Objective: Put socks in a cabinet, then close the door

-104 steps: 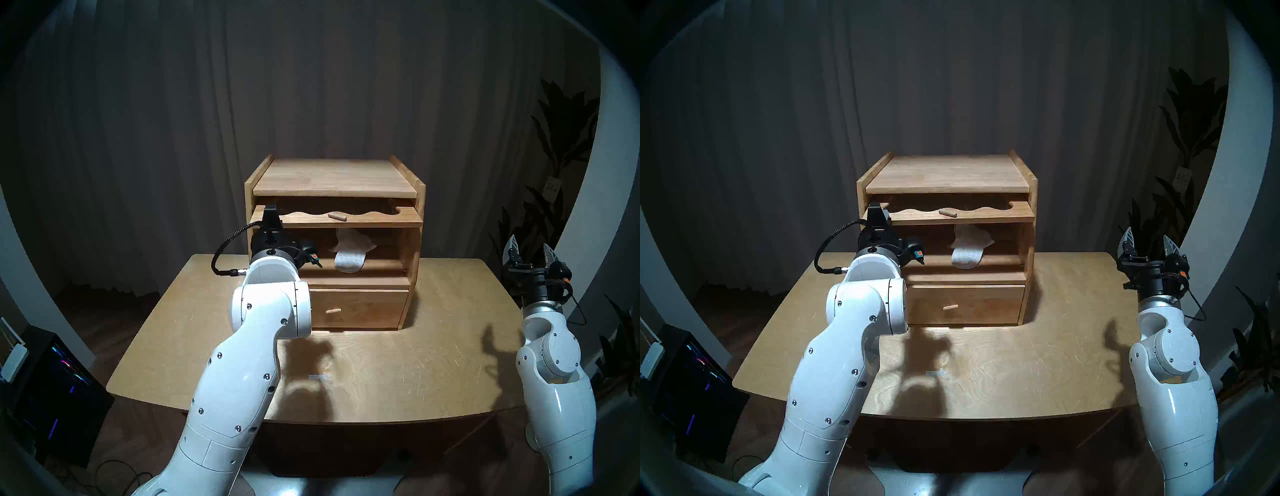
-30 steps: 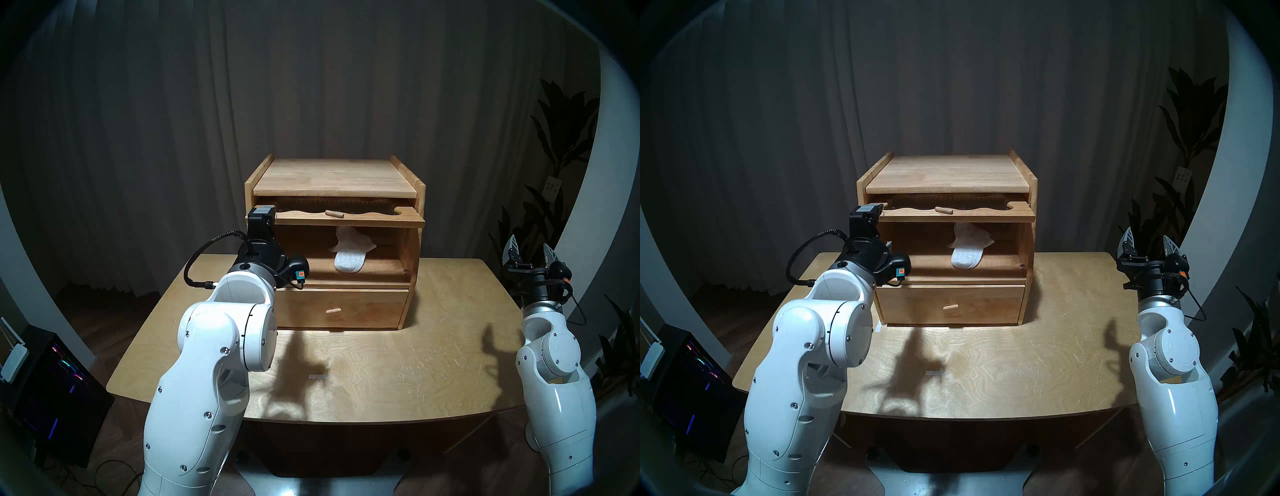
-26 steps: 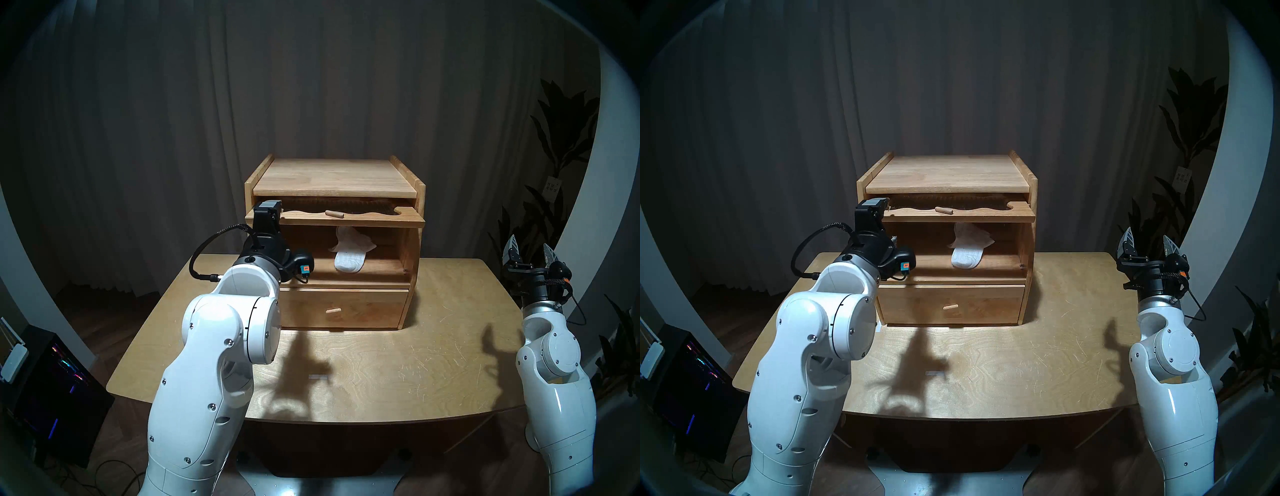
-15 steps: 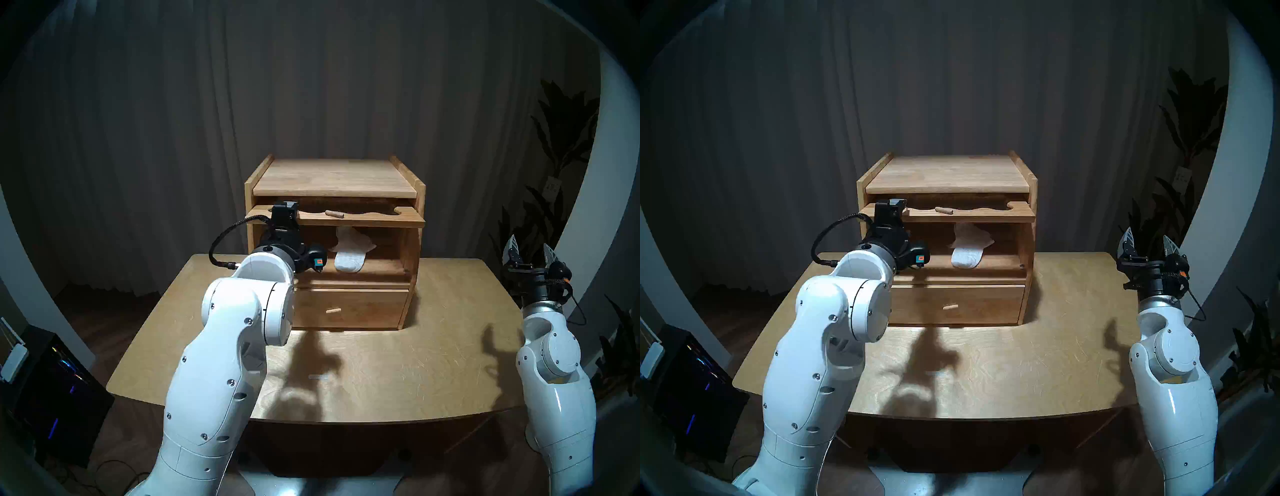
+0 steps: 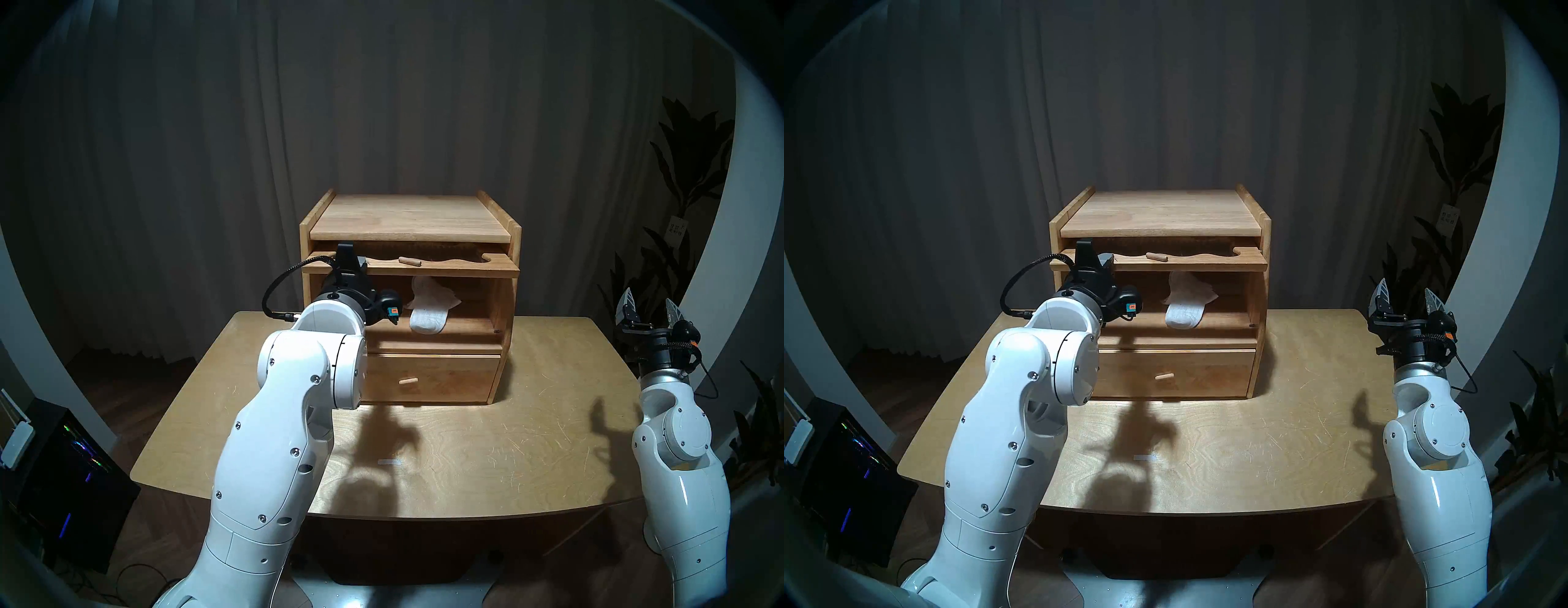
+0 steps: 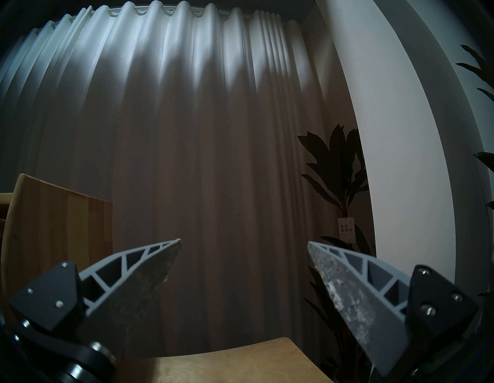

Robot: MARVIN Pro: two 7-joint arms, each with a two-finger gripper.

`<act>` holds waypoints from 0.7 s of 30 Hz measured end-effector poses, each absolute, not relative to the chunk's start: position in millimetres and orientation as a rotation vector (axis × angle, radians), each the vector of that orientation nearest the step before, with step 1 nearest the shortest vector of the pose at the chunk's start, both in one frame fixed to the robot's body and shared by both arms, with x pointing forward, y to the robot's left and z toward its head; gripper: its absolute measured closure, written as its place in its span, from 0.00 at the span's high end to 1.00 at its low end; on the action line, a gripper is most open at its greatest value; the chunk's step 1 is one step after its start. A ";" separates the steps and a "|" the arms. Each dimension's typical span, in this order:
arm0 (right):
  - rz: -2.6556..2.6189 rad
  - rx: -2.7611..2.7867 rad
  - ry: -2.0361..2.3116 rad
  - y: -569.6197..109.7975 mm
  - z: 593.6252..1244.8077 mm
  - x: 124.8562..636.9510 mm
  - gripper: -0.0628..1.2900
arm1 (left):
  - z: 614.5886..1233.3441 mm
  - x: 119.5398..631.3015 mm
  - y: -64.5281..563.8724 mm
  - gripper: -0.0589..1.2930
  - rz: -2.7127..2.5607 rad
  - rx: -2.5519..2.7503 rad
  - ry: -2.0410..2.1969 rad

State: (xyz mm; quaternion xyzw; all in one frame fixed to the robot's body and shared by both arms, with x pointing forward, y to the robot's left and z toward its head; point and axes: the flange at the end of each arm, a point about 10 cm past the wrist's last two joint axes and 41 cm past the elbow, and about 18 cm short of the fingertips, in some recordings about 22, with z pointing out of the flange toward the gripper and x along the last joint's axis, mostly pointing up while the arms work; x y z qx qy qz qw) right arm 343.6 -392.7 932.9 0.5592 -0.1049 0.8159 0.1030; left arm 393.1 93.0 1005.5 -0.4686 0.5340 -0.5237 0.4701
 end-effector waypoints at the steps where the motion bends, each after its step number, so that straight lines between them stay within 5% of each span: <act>1: 2.408 1.650 -0.309 -392.7 932.9 343.6 0.97 | 1004.9 390.2 91.7 0.07 -1.288 -1.150 1.307; 21: 2.408 1.650 -0.309 -392.7 933.0 343.5 0.97 | 989.9 363.7 97.6 0.06 -1.298 -1.189 1.266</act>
